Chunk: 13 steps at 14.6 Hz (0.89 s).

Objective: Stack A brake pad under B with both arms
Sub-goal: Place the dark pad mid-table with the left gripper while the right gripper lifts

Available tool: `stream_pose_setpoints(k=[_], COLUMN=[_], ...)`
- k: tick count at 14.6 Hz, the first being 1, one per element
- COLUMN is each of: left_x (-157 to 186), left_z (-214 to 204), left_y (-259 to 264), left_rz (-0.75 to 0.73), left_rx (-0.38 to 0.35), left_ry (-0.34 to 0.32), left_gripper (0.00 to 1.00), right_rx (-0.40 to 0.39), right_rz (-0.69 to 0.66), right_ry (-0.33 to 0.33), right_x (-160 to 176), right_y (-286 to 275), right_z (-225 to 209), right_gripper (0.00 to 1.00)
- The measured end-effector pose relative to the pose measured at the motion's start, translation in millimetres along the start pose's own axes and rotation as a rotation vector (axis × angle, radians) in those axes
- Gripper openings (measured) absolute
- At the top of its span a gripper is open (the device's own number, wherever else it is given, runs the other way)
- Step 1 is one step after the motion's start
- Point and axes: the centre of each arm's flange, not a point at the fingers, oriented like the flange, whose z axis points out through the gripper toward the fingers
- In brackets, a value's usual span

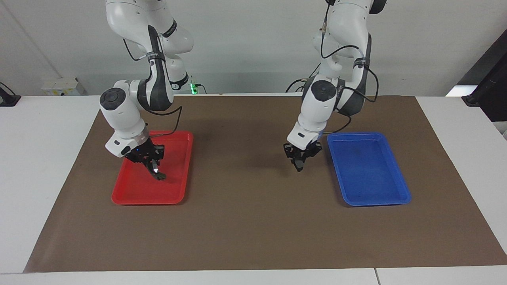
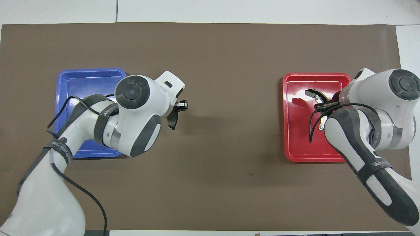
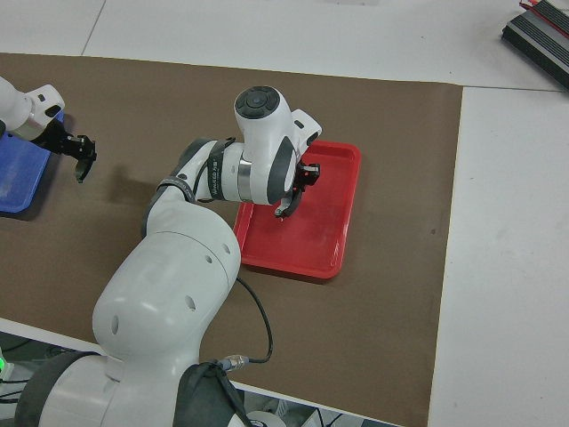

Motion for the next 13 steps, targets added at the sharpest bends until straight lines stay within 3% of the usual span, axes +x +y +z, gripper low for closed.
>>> stream_pose_setpoints(k=[5,8,10,13], left_x=[-25,-21,-18,-4], left_z=[62,65,63,49], left_y=[52,52,51,42], left_rz=[-0.041,-0.046,-0.049,-0.070], left_rx=[-0.028,-0.029,-0.031,-0.033], left_ry=[0.013,0.017,0.022,0.034], left_gripper=[0.39,0.40,0.55,0.91], right_rx=[0.001,0.004,0.004,0.007], right_rz=[0.067,0.082,0.090,0.096], right_ry=[0.030,0.030,0.026,0.019], right_x=[7,9,9,9], right_y=[-22,-45,-49,-75], right_z=[-17,-18,-17,-17], right_gripper=[0.43,0.43,0.43,0.43])
